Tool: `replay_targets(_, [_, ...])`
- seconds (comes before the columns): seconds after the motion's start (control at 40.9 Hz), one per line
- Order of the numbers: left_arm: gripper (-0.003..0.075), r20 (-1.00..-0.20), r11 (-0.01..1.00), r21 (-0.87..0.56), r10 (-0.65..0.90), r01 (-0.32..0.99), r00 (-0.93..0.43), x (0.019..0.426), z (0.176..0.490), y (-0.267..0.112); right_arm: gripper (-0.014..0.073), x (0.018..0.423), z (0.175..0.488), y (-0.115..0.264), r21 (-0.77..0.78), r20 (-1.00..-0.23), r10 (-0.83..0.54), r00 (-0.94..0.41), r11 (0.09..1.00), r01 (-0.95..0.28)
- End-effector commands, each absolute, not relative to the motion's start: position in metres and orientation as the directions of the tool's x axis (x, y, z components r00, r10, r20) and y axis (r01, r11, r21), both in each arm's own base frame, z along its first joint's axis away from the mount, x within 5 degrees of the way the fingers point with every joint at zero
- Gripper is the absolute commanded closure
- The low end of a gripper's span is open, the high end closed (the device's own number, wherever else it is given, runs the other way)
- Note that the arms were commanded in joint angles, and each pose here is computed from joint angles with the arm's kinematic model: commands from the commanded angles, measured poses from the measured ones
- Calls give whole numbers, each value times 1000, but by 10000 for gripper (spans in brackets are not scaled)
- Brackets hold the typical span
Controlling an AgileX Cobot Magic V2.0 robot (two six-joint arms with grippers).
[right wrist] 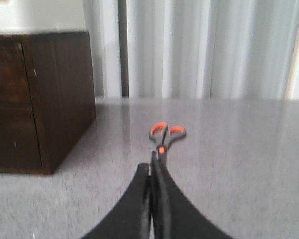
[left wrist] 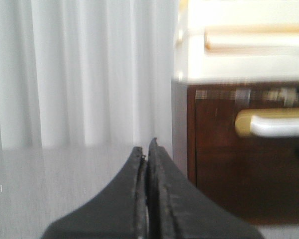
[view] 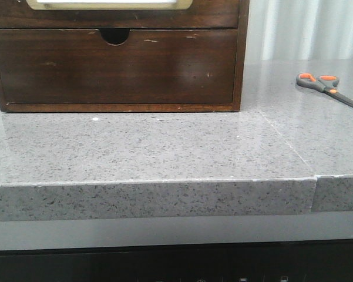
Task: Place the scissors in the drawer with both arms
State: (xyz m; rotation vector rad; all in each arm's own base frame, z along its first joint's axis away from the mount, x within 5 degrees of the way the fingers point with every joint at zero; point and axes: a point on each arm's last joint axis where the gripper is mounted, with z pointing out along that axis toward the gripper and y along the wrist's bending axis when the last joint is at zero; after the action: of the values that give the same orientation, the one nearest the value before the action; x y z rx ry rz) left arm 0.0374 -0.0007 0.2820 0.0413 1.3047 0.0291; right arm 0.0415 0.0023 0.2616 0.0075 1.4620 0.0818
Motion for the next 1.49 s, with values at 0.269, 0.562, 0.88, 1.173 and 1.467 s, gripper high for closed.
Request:
replay_targets(0.269, [741, -937, 999, 43, 37, 10, 349, 10, 397, -1, 712, 34, 357, 0, -17, -992, -14, 123, 1000, -17])
replay_targets(0.562, [741, -998, 998, 47, 45, 37, 32, 47, 400, -3, 712, 78, 368, 0, -38, -985, -39, -168, 999, -10])
replay_targets(0.88, [741, -976, 998, 38, 48, 52, -212, 87, 366, -4, 712, 118, 349, 0, -63, -928, -63, -367, 998, -13])
replay_targets(1.173, [738, -969, 998, 2, 16, 57, -245, 97, 360, -5, 675, 137, 336, 0, -65, -883, -66, -465, 998, -18])
replay_targets(1.467, [237, -972, 996, -53, -35, 70, -233, 99, 362, -7, 67, 142, 334, 0, -79, -879, -79, -471, 997, -19])
